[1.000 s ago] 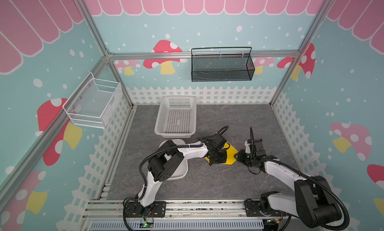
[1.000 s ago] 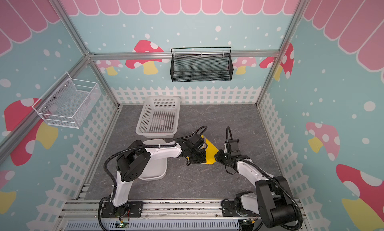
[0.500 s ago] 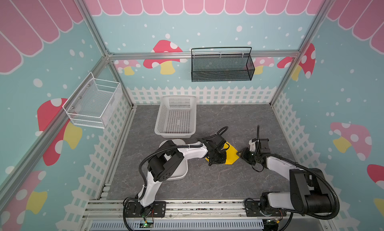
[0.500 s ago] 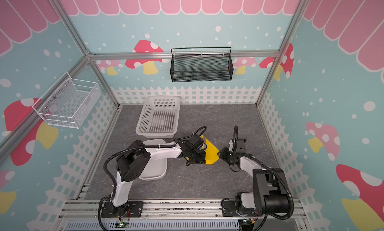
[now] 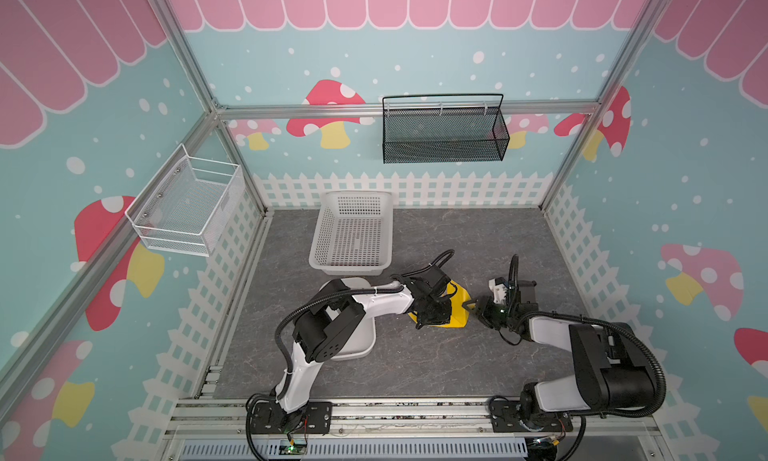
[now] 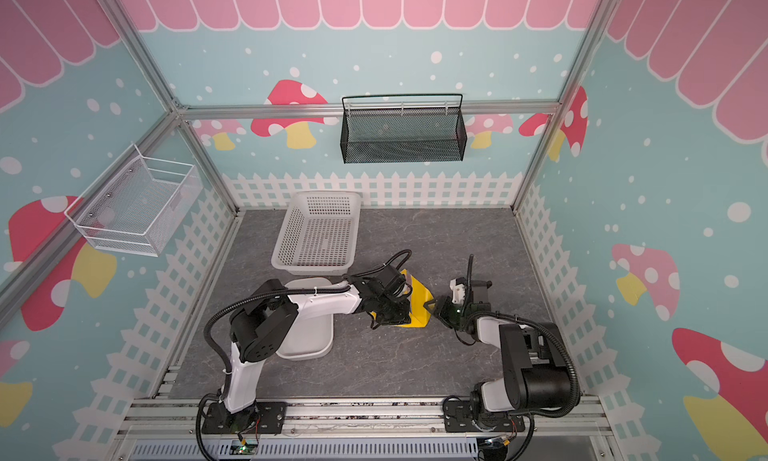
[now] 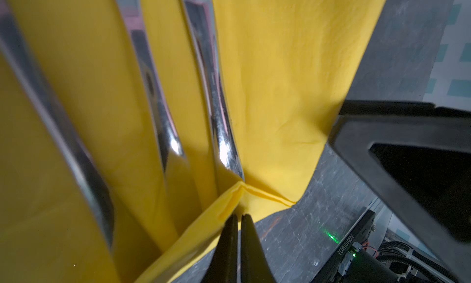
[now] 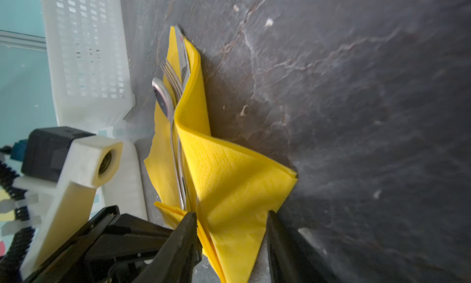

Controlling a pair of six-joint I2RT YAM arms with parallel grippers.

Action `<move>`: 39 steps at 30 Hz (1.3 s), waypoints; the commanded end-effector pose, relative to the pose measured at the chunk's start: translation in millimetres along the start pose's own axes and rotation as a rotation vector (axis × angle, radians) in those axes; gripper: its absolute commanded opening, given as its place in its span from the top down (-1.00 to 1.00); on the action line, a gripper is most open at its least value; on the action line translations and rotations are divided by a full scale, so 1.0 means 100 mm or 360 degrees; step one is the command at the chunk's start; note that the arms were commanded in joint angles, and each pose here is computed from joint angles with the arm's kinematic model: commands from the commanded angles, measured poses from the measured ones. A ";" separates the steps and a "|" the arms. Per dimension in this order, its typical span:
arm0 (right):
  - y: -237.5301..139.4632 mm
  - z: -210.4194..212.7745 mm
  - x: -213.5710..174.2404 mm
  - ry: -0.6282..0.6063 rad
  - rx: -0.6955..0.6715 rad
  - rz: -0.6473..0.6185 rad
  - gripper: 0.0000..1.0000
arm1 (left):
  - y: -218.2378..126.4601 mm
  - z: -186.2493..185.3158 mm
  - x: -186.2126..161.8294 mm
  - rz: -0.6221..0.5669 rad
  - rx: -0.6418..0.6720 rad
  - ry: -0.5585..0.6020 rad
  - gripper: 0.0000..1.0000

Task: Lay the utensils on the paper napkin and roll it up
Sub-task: 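Hold the fold with the left gripper while the right gripper pushes the napkin side inward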

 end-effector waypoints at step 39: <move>-0.04 0.23 -0.02 0.0168 0.0300 -0.0239 0.03 | -0.11 -0.03 0.06 -0.0068 -0.0028 0.0017 0.82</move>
Point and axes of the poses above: each gripper's point midway between its finger pads, its own y axis out along the fingers, its own z axis along the line the jaws close on, x = y × z, the point moved 5 cm from there along -y, back along the fingers, and after that the axes turned 8 degrees about -y, right-handed, at the moved point
